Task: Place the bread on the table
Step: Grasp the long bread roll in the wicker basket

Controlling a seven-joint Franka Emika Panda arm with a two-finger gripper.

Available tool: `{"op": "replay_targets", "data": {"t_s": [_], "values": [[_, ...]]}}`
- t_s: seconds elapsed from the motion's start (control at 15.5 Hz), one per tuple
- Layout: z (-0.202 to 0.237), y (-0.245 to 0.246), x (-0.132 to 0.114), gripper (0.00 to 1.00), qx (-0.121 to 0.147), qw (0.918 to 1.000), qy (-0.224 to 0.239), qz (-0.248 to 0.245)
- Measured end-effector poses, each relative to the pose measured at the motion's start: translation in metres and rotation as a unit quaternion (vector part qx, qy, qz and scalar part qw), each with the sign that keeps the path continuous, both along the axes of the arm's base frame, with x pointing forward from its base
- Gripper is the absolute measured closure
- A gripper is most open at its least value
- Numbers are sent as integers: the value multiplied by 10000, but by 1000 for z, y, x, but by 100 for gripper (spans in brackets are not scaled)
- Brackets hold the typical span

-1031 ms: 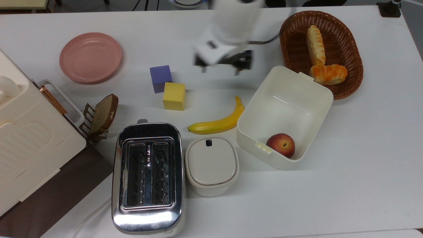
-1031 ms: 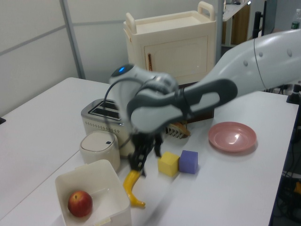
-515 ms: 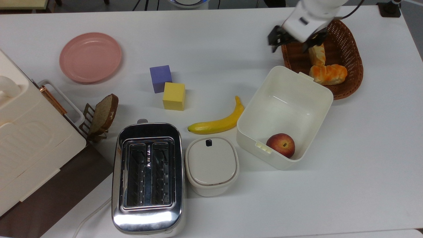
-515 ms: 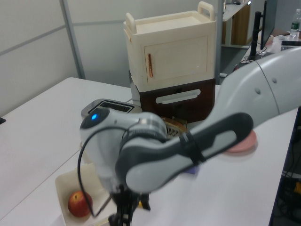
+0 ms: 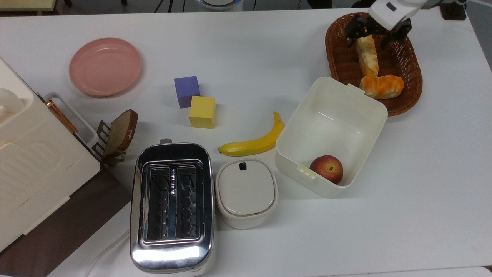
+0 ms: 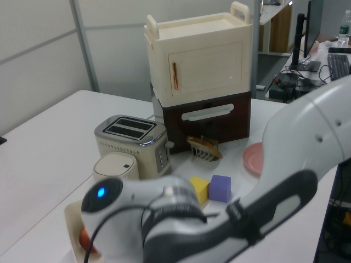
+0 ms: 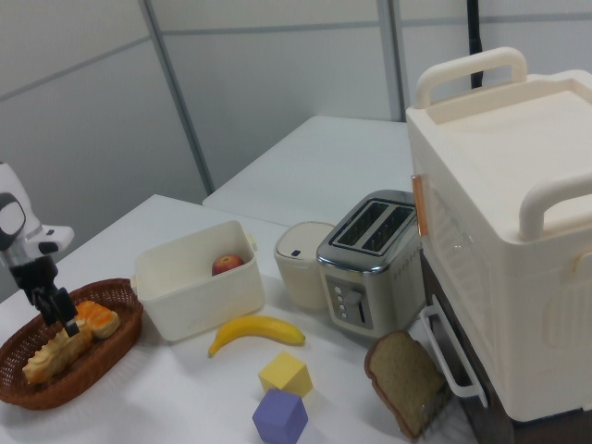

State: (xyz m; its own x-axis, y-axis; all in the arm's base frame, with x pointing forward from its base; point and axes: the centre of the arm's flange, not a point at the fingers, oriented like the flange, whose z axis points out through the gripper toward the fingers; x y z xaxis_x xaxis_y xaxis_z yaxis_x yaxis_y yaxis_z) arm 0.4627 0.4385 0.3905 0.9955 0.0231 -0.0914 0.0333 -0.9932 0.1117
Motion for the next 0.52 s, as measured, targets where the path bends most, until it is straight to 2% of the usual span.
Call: {"op": "replay_targets", "data": {"t_s": [0.13, 0.32, 0.52], "values": [[-25, 8, 1, 0, -42, 10000, 8, -4], [-53, 11, 6, 6, -114, 9998, 17, -144], [-50, 18, 12, 37, -54, 9998, -64, -178]]}}
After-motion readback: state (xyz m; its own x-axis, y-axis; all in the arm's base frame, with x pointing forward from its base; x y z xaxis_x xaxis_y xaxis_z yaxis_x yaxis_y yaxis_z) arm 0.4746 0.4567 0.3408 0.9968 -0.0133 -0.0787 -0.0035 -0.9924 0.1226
